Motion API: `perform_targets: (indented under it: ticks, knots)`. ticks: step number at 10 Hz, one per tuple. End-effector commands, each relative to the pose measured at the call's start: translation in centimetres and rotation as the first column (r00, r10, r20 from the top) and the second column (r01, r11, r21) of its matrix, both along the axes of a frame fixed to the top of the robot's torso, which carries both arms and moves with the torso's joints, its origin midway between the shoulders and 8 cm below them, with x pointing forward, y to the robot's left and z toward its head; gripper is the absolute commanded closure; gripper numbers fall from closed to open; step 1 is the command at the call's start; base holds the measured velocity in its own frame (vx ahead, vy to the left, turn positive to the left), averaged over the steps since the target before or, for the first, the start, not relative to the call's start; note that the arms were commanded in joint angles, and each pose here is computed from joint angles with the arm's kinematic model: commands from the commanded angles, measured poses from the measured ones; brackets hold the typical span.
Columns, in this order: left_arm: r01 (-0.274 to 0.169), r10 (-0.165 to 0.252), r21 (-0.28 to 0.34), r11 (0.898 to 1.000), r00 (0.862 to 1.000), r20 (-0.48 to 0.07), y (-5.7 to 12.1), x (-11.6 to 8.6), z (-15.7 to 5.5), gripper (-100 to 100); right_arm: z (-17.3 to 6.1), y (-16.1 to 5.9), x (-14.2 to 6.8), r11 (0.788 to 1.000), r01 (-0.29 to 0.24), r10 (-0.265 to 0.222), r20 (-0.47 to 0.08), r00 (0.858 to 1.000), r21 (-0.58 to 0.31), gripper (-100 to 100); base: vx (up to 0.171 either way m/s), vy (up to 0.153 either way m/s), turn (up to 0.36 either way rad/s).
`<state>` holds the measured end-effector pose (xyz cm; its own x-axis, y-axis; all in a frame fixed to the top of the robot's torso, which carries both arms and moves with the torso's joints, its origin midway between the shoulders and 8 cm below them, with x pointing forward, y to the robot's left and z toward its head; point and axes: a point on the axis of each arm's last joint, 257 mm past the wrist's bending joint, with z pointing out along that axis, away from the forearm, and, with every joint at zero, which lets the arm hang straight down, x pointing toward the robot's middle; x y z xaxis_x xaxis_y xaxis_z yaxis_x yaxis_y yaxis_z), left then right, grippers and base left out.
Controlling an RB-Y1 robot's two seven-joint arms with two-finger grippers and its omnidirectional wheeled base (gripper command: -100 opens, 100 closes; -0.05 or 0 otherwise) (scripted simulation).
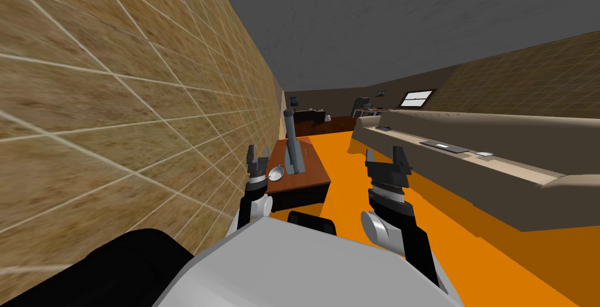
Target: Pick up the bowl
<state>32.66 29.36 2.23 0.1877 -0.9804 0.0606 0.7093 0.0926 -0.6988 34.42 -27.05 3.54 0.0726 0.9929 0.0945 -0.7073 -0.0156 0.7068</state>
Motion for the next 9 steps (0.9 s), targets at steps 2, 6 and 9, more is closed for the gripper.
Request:
perform_targets:
  ticks: [2, 6, 9]
  knots:
    - [0.033, -0.031, 0.025, 0.999, 0.998, -0.047, -0.2, 1.0, -0.9, -100, 0.0, 0.0, 0.0, 1.0, 0.0, 0.0, 0.0, 1.0, 0.0, 0, -0.009, -0.018, -0.006]
    - [0.08, -0.073, 0.035, 0.996, 0.985, -0.155, 0.0, 3.2, -3.5, -100, 0.0, 0.0, 0.0, 1.0, 0.0, 0.0, 0.0, 1.0, 0.0, 0, -0.023, -0.038, -0.007]
    - [0.103, -0.095, 0.021, 0.994, 0.964, -0.249, 0.6, 5.1, -6.0, -100, 0.0, 0.0, 0.0, 1.0, 0.0, 0.0, 0.0, 1.0, 0.0, 0, -0.018, -0.035, -0.009]
